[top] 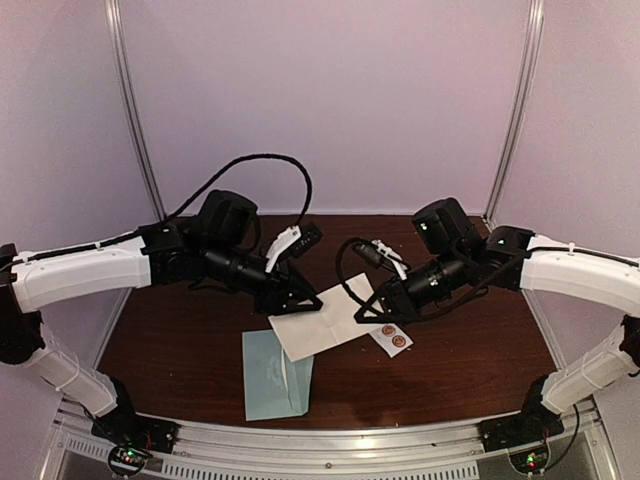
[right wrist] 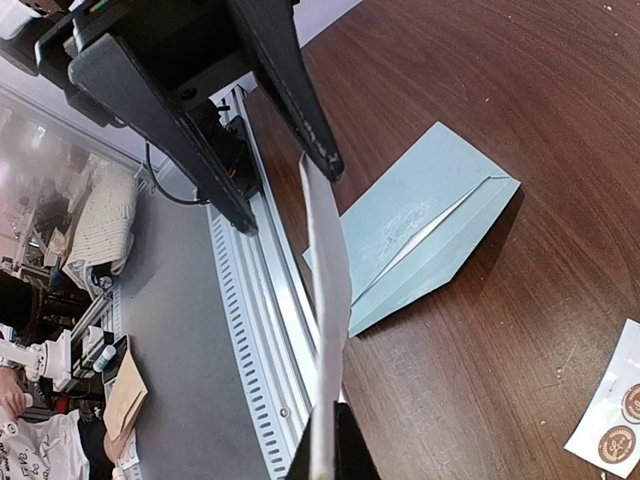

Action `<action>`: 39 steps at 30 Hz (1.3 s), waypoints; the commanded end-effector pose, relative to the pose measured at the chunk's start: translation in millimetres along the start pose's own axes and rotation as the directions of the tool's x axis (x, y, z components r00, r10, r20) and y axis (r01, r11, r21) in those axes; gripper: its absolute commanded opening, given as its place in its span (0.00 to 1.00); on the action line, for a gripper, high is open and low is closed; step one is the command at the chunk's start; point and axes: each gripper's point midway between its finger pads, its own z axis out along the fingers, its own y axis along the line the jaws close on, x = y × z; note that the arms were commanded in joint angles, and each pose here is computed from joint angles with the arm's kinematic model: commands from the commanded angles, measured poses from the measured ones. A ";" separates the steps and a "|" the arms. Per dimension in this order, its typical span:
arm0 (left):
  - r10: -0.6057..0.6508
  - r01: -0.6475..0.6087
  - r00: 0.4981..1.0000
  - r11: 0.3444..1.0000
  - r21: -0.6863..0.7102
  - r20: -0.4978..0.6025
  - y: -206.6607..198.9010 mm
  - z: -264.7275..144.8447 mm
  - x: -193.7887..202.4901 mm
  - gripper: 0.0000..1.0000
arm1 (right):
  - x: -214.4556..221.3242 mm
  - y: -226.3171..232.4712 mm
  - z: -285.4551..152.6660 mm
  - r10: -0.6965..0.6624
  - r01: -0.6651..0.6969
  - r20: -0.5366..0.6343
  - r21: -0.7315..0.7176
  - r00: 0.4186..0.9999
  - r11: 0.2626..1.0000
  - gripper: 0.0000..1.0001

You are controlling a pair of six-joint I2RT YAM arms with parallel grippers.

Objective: Place the letter into the envelope and seal it

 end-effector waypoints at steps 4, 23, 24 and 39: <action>0.024 -0.024 1.000 0.999 0.045 -0.001 -8.9 7.3 -3.1 0.22 | -7.2 6.5 -2.0 -0.028 0.028 0.009 -0.012 1.000 1.000 0.00; -0.021 0.058 0.956 0.991 -0.120 0.292 7.2 -20.6 -48.8 0.00 | -59.9 -1.3 -40.4 0.015 -0.049 0.410 0.073 0.912 0.996 0.72; -0.028 0.082 0.930 0.988 -0.133 0.366 8.3 -29.3 -60.6 0.00 | -66.3 -3.2 -47.6 0.038 -0.080 0.485 0.065 0.874 0.995 0.75; -0.098 0.126 0.699 0.992 0.013 0.709 -12.8 -80.3 -111.6 0.00 | -105.5 34.8 -52.6 0.158 -0.015 0.748 -0.195 0.644 0.981 0.75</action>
